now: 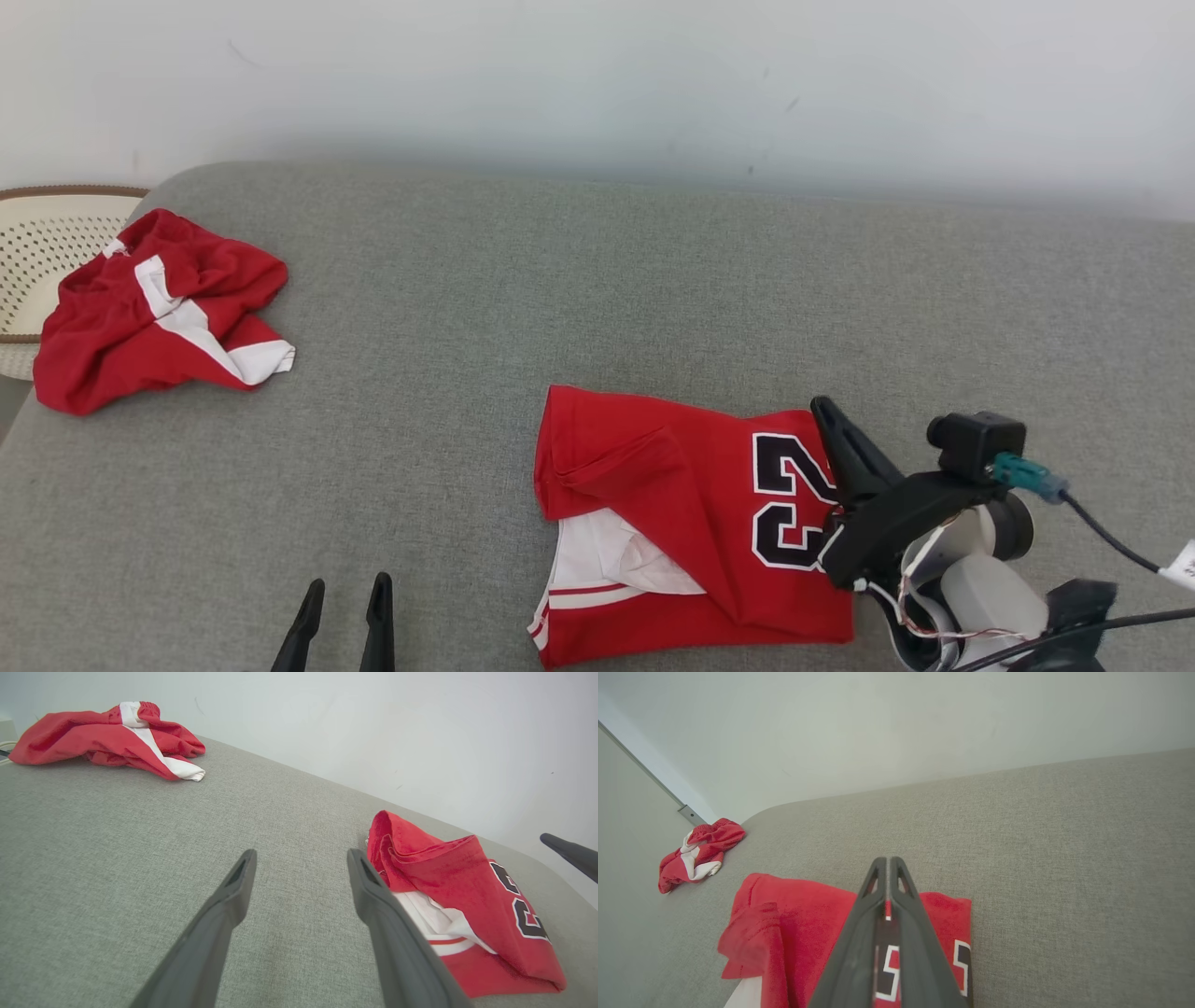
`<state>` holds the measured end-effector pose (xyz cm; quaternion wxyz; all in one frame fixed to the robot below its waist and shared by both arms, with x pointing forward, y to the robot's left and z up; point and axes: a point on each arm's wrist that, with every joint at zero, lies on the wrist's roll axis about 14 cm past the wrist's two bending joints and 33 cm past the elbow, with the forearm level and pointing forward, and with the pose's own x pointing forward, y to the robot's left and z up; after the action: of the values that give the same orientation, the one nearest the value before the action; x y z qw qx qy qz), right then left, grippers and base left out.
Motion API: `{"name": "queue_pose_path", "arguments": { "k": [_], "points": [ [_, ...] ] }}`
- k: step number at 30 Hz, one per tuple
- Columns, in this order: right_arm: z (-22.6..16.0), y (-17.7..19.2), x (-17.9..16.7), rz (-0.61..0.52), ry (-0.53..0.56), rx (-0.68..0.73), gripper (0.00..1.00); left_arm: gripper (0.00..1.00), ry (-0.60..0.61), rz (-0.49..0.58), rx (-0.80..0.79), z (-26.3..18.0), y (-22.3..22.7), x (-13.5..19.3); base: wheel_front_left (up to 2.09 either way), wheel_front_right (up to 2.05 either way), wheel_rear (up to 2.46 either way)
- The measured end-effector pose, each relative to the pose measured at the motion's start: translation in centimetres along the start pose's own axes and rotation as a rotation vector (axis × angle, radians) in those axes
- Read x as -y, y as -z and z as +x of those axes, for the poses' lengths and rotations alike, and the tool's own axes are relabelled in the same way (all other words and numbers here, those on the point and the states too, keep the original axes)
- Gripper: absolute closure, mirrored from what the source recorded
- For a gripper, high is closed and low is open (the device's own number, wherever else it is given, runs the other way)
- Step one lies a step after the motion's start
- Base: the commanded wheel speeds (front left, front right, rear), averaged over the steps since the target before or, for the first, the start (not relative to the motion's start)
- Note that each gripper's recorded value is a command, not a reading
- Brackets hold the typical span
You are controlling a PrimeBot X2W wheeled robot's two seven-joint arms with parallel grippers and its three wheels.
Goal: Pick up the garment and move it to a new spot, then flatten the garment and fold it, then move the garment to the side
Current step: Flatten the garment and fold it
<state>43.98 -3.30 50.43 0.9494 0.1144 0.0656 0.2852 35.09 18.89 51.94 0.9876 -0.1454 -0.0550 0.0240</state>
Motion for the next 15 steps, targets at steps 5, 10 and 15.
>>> {"name": "queue_pose_path", "arguments": {
  "k": [5, 10, 15],
  "points": [
    [0.1, 2.2, -0.2, -0.035, -0.009, -0.055, 1.0, 0.0, -0.004, 0.001, -0.003, 0.1, 0.1, -0.1, 0.0, 0.0, 0.0],
    [0.6, 4.4, -0.5, -0.083, -0.026, -0.107, 1.0, 0.0, -0.009, 0.003, -0.005, 0.1, 0.1, -0.4, 0.0, 0.0, 0.0],
    [1.1, 6.2, -1.2, -0.119, -0.052, -0.15, 1.0, 0.0, -0.02, 0.008, 0.001, 0.2, -0.1, -0.8, 0.0, 0.0, 0.0]
  ]
}}
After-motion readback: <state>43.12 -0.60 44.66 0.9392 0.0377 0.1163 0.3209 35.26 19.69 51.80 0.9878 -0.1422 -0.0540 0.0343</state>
